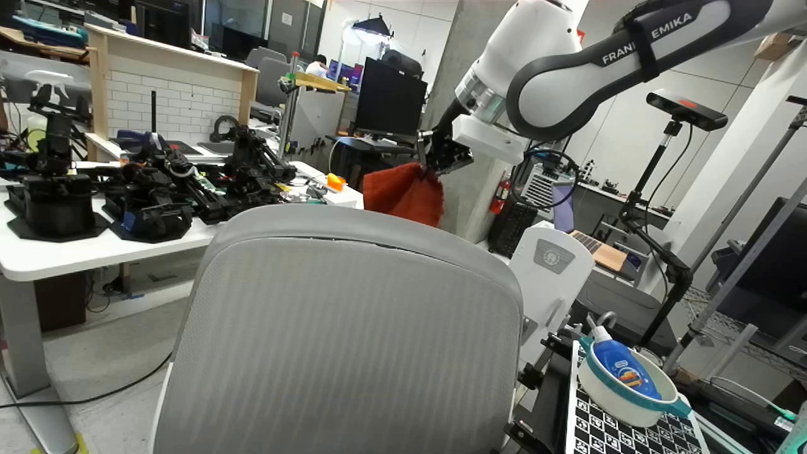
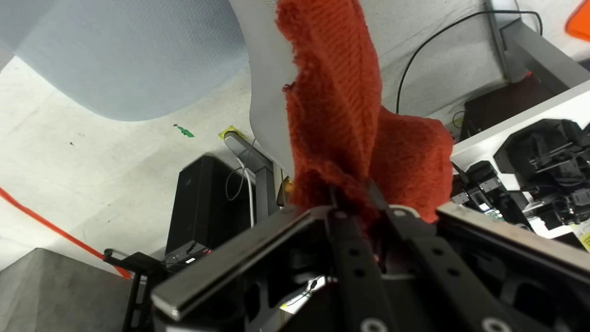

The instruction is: Move the orange towel from the chair on the right to the one on the left

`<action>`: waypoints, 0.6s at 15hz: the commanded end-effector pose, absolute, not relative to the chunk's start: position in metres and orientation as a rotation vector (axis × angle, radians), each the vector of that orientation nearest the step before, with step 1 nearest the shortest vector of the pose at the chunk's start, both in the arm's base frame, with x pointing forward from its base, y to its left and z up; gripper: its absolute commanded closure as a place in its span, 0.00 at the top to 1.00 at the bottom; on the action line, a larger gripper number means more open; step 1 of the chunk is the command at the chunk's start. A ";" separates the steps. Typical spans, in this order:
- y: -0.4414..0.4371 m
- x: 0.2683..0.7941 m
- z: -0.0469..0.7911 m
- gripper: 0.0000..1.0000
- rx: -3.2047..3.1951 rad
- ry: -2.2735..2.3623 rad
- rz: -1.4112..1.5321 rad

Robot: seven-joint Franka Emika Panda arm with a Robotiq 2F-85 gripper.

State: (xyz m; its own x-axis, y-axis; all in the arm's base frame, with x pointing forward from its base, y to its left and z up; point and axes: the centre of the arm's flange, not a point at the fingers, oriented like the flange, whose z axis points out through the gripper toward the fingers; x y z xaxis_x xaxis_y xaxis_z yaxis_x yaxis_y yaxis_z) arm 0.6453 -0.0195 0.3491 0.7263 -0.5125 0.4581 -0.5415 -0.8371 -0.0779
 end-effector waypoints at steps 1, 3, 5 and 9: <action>-0.025 0.631 0.348 0.03 2.840 -0.899 0.721; -0.027 0.629 0.346 0.36 2.836 -0.915 0.705; -0.026 0.628 0.343 0.40 2.827 -0.917 0.689; -0.024 0.628 0.342 0.69 2.819 -0.907 0.678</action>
State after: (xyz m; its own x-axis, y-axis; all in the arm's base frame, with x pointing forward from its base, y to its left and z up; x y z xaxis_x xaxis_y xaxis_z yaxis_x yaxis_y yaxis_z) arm 0.6360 -0.0283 0.3343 0.7263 -0.5278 0.4404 -0.5652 -0.8232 -0.0545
